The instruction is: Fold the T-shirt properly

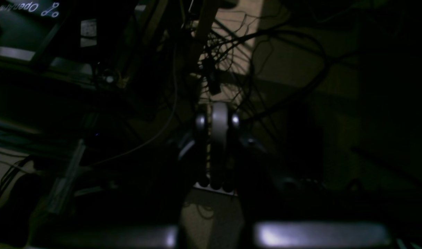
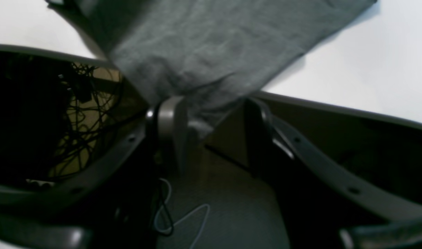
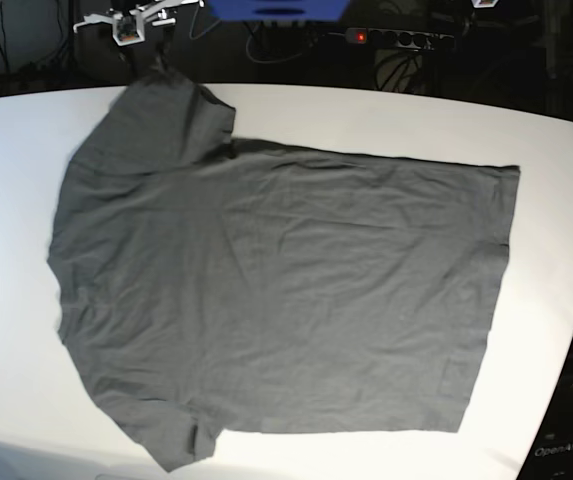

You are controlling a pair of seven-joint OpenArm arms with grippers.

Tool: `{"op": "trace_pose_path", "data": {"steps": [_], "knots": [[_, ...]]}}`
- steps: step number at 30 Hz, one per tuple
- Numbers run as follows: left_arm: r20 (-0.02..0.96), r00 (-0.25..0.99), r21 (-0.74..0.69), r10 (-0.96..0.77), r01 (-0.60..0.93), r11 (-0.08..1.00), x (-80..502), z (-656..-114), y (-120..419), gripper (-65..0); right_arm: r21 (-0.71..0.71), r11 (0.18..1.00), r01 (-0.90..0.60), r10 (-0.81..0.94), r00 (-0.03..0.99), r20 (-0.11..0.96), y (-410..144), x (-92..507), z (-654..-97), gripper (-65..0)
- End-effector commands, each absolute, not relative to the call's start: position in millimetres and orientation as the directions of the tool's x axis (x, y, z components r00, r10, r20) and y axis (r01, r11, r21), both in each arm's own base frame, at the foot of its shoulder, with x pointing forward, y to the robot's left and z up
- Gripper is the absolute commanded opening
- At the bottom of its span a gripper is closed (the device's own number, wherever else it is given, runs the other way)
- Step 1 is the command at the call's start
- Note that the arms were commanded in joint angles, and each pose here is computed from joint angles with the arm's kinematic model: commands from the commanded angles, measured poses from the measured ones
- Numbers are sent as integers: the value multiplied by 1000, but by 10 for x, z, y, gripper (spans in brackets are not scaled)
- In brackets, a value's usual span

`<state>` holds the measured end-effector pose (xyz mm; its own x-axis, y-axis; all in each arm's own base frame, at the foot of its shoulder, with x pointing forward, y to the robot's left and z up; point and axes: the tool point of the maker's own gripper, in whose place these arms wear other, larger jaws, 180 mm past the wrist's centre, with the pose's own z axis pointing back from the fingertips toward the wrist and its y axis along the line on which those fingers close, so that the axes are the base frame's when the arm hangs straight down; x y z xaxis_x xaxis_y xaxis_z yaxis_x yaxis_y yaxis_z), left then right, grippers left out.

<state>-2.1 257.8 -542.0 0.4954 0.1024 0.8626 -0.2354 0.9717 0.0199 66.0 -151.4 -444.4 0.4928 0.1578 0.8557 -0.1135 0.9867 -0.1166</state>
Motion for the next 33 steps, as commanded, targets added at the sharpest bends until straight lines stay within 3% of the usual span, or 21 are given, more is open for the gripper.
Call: {"op": "trace_pose_path", "data": {"steps": [1, 18, 33], "knots": [[869, 488, 38, 86, -239, 970, -80, -5366, 2647, -639, -105, 988, -116, 148, 474, 868, -1499, 649, -4379, -376], [852, 516, 48, 83, -235, 971, -50, -5421, 2703, -639, -104, 989, -102, 140, 465, 874, -1540, 666, -4360, -379], [863, 497, 77, 85, -295, 952, -65, -5364, 2898, -639, -19, 1000, 23, 7, 421, 907, -1709, 739, -4275, -376]]}}
